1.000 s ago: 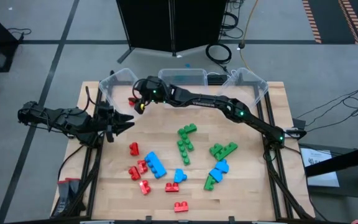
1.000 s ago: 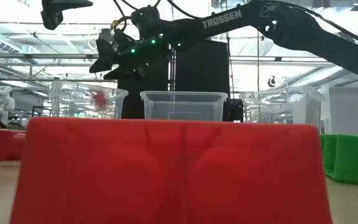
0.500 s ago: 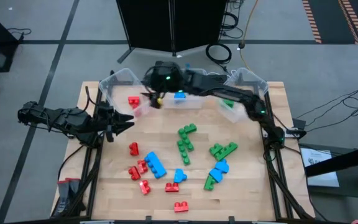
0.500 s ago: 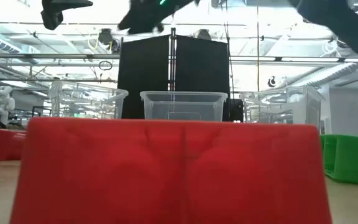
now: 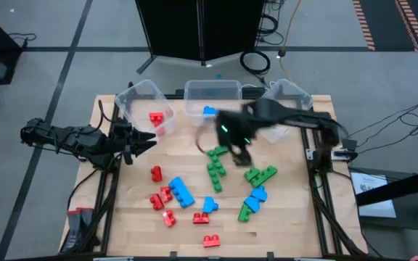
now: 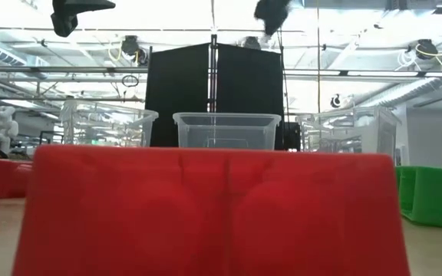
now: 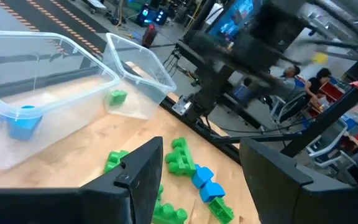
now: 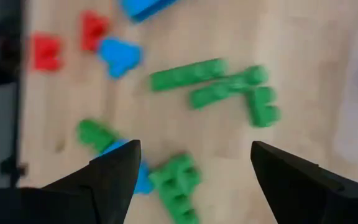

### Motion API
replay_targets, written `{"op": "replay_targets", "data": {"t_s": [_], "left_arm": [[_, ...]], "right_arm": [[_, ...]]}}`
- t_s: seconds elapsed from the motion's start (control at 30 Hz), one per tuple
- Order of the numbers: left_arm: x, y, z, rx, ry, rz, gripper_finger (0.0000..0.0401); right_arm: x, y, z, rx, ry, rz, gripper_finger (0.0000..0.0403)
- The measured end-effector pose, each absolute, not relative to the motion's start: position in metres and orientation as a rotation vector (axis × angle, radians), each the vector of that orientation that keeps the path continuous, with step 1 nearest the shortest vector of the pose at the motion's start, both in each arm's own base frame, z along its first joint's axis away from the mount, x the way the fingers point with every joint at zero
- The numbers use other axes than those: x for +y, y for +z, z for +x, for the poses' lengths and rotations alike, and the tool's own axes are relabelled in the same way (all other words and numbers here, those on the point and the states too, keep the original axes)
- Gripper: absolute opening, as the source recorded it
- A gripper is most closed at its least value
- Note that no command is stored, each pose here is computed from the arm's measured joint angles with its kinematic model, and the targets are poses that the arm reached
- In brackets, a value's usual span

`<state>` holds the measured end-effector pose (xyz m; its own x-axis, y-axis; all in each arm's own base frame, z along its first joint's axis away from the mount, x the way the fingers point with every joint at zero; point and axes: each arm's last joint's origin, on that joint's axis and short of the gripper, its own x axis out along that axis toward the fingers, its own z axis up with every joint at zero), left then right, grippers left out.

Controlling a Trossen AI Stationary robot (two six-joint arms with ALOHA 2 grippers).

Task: Sort blocks
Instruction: Put the green game piece into the right transparent bin

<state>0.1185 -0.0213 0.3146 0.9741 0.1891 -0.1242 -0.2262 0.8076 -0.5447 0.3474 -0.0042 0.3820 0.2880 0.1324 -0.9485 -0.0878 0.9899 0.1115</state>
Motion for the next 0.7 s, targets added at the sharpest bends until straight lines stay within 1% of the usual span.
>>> {"op": "replay_targets", "data": {"t_s": [0.07, 0.13, 0.2, 0.33, 0.43, 0.5, 0.57, 0.7], "left_arm": [[-0.021, 0.314, 0.119, 0.067, 0.223, -0.59, 0.0209], [-0.021, 0.314, 0.119, 0.072, 0.224, -0.587, 0.0209], [-0.022, 0.313, 0.12, 0.077, 0.226, -0.582, 0.0209], [-0.022, 0.313, 0.121, 0.079, 0.226, -0.58, 0.0209], [-0.023, 0.313, 0.123, 0.083, 0.228, -0.579, 0.0209], [-0.023, 0.312, 0.123, 0.086, 0.229, -0.578, 0.0209], [-0.023, 0.312, 0.123, 0.086, 0.233, -0.577, 0.0209], [-0.023, 0.312, 0.124, 0.086, 0.243, -0.581, 0.0209]], "right_arm": [[0.01, 0.372, 0.325, 1.374, 0.113, -0.013, 0.0299], [0.016, 0.349, 0.308, 1.471, 0.059, -0.022, 0.0299], [0.019, 0.328, 0.295, 1.478, 0.012, 0.018, 0.0299], [0.023, 0.298, 0.251, 1.486, -0.049, 0.111, 0.0299], [0.023, 0.267, 0.235, 1.499, -0.107, 0.153, 0.0299], [0.023, 0.253, 0.225, 1.515, -0.111, 0.165, 0.0299], [0.023, 0.243, 0.219, 1.512, -0.093, 0.149, 0.0299], [0.026, 0.218, 0.219, 1.5, -0.027, 0.08, 0.0299]]}}
